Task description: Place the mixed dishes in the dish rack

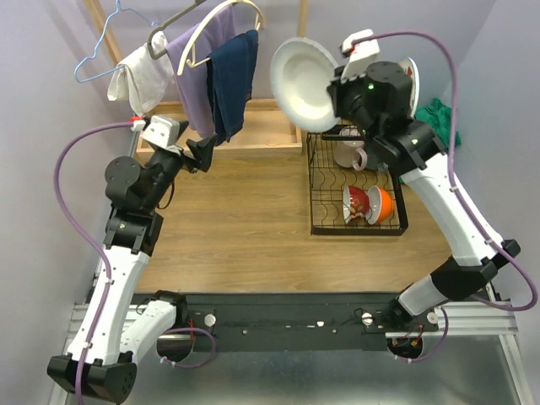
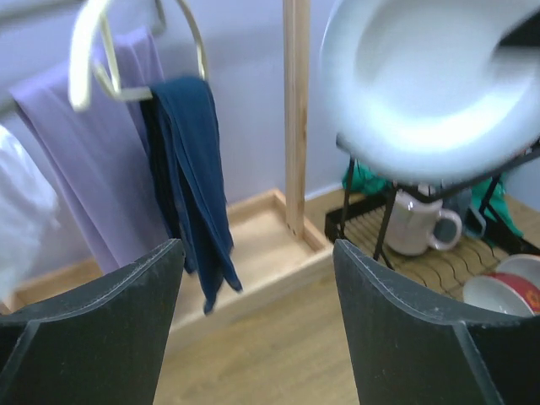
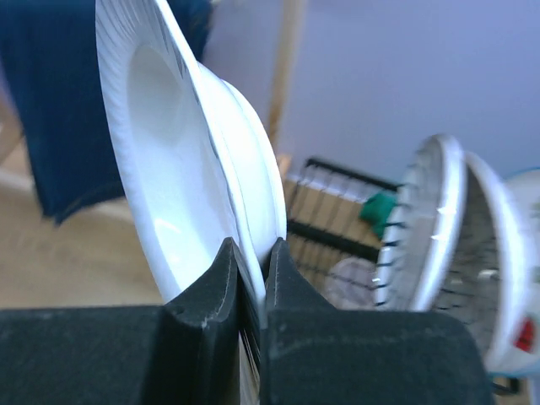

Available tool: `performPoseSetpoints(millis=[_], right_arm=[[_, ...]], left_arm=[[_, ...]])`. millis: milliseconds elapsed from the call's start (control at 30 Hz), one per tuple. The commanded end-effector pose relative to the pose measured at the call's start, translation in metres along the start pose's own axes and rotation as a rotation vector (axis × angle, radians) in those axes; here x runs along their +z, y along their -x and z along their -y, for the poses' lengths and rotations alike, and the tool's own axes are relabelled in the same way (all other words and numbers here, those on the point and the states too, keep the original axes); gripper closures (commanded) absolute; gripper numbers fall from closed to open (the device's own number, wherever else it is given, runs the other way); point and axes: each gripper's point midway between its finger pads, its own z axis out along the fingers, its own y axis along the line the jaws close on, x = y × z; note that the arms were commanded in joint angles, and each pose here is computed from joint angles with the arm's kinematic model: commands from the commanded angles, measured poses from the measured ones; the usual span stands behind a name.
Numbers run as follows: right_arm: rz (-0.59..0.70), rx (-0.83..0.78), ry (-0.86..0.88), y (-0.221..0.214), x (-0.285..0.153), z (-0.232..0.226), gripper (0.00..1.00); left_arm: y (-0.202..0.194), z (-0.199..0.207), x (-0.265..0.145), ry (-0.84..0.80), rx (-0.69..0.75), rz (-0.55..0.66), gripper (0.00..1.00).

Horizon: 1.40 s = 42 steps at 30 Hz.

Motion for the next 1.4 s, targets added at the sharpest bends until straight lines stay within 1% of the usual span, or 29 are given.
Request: performPoseSetpoints(millis=[0, 33, 67, 100, 133, 200, 333, 433, 733, 900, 1367], right_arm=[[0.132, 0.050, -0.439, 0.060, -0.033, 0.083, 0.99], [0.115, 0.028, -0.493, 0.057, -0.032, 0.090, 0.99], [0.077, -0.014, -0.610, 0.052, -0.035, 0.105, 0.99], [0.055, -0.023, -0.680, 0.050, -0.037, 0.111, 0.99], [0.035, -0.027, -0.747, 0.046, -0.028, 0.113, 0.99], [-0.006, -0.046, -0.826, 0.044, -0.033, 0.118, 0.99], [0.010, -0.058, -0.806, 0.046, -0.025, 0.104, 0.99], [0.011, -0.082, -0.822, 0.043, -0.022, 0.099, 0.99], [-0.091, -0.192, -0.922, 0.022, -0.005, 0.094, 0.99], [-0.136, -0.248, -0.914, 0.010, 0.005, 0.089, 0.99], [-0.185, -0.300, -0.891, -0.008, 0.015, 0.084, 0.99]], left_arm=[[-0.016, -0.002, 0.000, 0.021, -0.066, -0.011, 0.20], [-0.017, -0.002, -0.001, 0.022, -0.072, -0.011, 0.20], [-0.019, -0.001, 0.000, 0.021, -0.083, -0.012, 0.20], [-0.019, 0.000, 0.000, 0.013, -0.085, -0.010, 0.20], [-0.021, 0.001, 0.000, 0.012, -0.090, -0.011, 0.20], [-0.025, 0.001, 0.000, 0.011, -0.095, -0.016, 0.20], [-0.032, 0.000, -0.001, 0.018, -0.100, -0.027, 0.20], [-0.037, 0.001, -0.004, 0.018, -0.105, -0.037, 0.19], [-0.045, 0.001, -0.011, 0.031, -0.108, -0.045, 0.19], [-0.050, 0.001, -0.014, 0.035, -0.109, -0.052, 0.18], [-0.057, 0.001, -0.015, 0.034, -0.114, -0.061, 0.17]])
